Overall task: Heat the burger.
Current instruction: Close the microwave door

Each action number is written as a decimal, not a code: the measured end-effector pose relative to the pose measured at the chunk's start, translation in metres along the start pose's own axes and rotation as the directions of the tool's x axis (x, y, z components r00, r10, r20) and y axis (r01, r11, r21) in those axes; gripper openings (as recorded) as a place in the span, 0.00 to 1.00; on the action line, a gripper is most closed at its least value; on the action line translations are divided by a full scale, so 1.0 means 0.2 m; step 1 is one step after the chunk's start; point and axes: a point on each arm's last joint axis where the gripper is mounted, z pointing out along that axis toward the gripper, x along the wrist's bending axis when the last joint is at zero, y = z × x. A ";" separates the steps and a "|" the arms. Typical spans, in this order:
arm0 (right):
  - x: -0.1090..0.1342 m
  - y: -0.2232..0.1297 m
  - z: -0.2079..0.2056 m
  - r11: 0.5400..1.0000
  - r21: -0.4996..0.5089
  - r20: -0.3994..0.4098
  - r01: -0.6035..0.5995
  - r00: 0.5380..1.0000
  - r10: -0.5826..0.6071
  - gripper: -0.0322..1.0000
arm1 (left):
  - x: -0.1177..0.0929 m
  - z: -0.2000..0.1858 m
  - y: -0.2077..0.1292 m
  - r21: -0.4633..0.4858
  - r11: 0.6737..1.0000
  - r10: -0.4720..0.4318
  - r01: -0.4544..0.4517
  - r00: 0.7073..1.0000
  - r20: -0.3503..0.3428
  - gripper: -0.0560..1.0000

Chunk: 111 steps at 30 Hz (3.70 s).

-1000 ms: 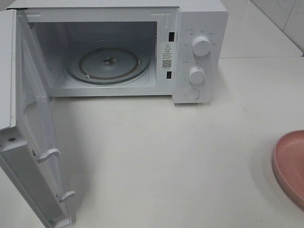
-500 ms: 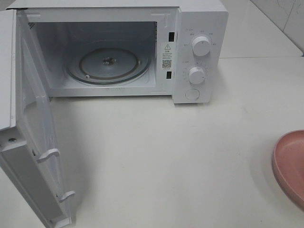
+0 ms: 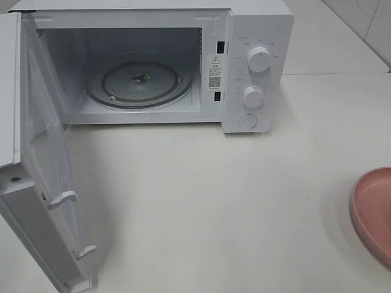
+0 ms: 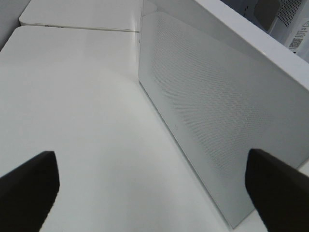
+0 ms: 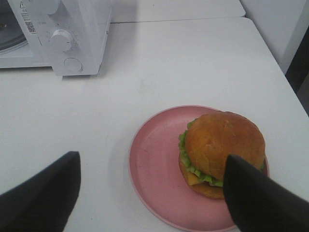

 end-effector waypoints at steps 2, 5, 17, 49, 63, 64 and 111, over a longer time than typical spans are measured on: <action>0.00 0.00 0.00 1.000 0.000 0.000 0.000 1.000 0.000 0.76 | 0.00 0.00 0.00 0.000 1.000 0.000 0.000 1.000 0.000 0.99; 0.00 0.00 0.00 1.000 0.000 0.000 0.001 1.000 -0.001 0.76 | 0.00 0.00 0.00 0.000 1.000 0.000 0.000 1.000 0.000 0.99; 0.00 0.00 0.00 1.000 0.000 0.000 0.004 1.000 -0.004 0.76 | 0.00 0.00 0.00 0.000 1.000 0.000 0.000 1.000 0.000 0.99; 0.00 0.00 0.00 1.000 0.000 0.000 0.005 1.000 -0.005 0.76 | 0.00 0.00 0.00 0.000 1.000 -0.001 0.001 1.000 0.002 0.99; 0.00 0.00 0.00 1.000 0.000 0.000 0.005 1.000 -0.005 0.76 | 0.00 0.01 0.08 -0.025 1.000 -0.008 0.008 1.000 0.002 0.84; 0.00 0.00 0.00 1.000 0.000 0.000 0.005 1.000 -0.005 0.76 | 0.00 0.03 0.11 -0.029 1.000 -0.011 0.011 1.000 0.000 0.77; 0.00 0.00 0.00 1.000 0.000 0.000 0.005 1.000 -0.005 0.76 | 0.17 0.93 0.03 -0.247 0.968 0.013 -0.035 0.996 -0.090 0.05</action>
